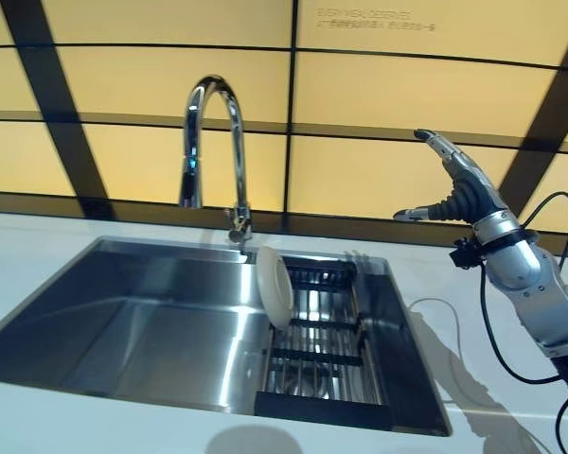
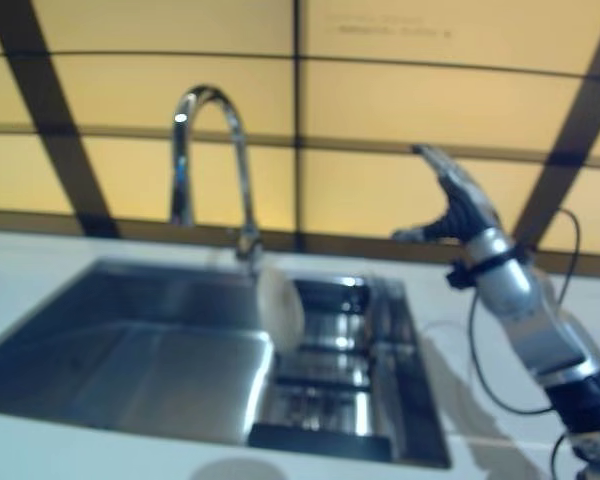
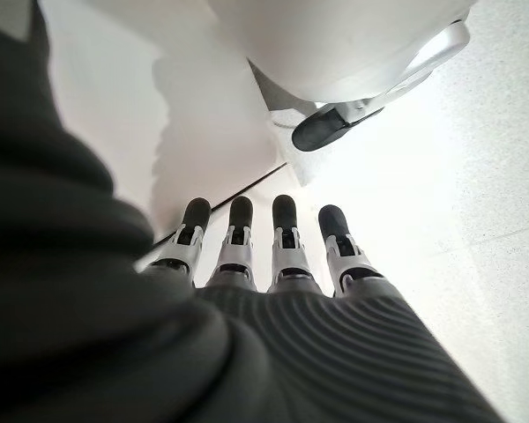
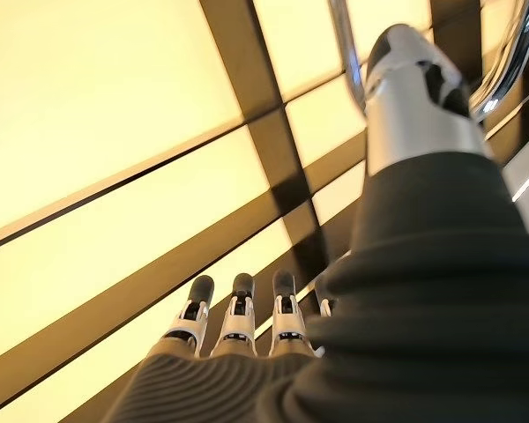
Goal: Take plates into dishwasher
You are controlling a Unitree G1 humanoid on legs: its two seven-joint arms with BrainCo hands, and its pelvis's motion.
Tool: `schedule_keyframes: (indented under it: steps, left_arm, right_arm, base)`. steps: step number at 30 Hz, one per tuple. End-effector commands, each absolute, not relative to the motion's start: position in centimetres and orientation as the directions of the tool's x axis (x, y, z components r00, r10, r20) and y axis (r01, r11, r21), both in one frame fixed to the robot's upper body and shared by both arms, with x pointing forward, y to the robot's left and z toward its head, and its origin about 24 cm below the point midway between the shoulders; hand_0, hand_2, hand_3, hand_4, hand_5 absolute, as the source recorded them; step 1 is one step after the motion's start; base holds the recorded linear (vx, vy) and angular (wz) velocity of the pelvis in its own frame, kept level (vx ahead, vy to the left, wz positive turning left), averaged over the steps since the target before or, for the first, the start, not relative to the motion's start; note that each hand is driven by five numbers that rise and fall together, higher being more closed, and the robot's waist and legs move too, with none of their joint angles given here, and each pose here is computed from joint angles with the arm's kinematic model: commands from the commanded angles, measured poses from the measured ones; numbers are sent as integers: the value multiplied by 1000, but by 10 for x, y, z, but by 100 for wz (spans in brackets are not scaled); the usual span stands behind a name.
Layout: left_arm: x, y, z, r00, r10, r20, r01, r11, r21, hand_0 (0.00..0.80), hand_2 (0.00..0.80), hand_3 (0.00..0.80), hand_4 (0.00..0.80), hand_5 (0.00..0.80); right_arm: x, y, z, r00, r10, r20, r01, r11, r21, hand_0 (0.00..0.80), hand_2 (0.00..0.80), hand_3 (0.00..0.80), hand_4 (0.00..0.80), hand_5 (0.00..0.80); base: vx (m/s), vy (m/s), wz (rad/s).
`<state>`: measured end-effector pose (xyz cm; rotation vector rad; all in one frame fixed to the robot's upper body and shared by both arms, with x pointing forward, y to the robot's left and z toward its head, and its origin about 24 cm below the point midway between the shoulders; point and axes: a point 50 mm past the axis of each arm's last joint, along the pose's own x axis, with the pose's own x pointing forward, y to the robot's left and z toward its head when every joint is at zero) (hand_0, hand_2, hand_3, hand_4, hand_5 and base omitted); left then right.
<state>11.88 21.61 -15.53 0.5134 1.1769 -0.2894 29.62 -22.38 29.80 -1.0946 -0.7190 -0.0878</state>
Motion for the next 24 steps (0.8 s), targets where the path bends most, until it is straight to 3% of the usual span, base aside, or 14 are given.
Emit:
schedule_keyframes:
  steps: [1, 7, 13, 18, 24]
  left_arm:
    - [121, 232, -153, 348, 92, -933, 488, 832, 264, 0, 0, 0, 0, 0]
    - [114, 244, -153, 313, 140, -939, 475, 833, 283, 0, 0, 0, 0, 0]
    - [108, 256, -151, 300, 168, -939, 435, 852, 291, 0, 0, 0, 0, 0]
    - [101, 259, -151, 293, 167, -941, 430, 857, 286, 0, 0, 0, 0, 0]
    - [97, 258, -152, 281, 165, -946, 445, 850, 280, 0, 0, 0, 0, 0]
  right_arm:
    - [293, -205, 324, 697, 430, 574, 488, 302, -819, 0, 0, 0, 0, 0]
    - [284, -185, 341, 637, 604, 479, 626, -43, -779, 0, 0, 0, 0, 0]
    - [275, -155, 343, 599, 779, 186, 680, -373, -631, 0, 0, 0, 0, 0]
    - [271, -135, 331, 581, 812, -53, 668, -513, -539, 0, 0, 0, 0, 0]
    - [271, -119, 317, 552, 807, -207, 665, -577, -475, 0, 0, 0, 0, 0]
  base:
    - [-11, 27, 9]
    - [-1, 31, 7]
    - [8, 22, 4]
    - [20, 5, 5]
    - [16, -4, 4]
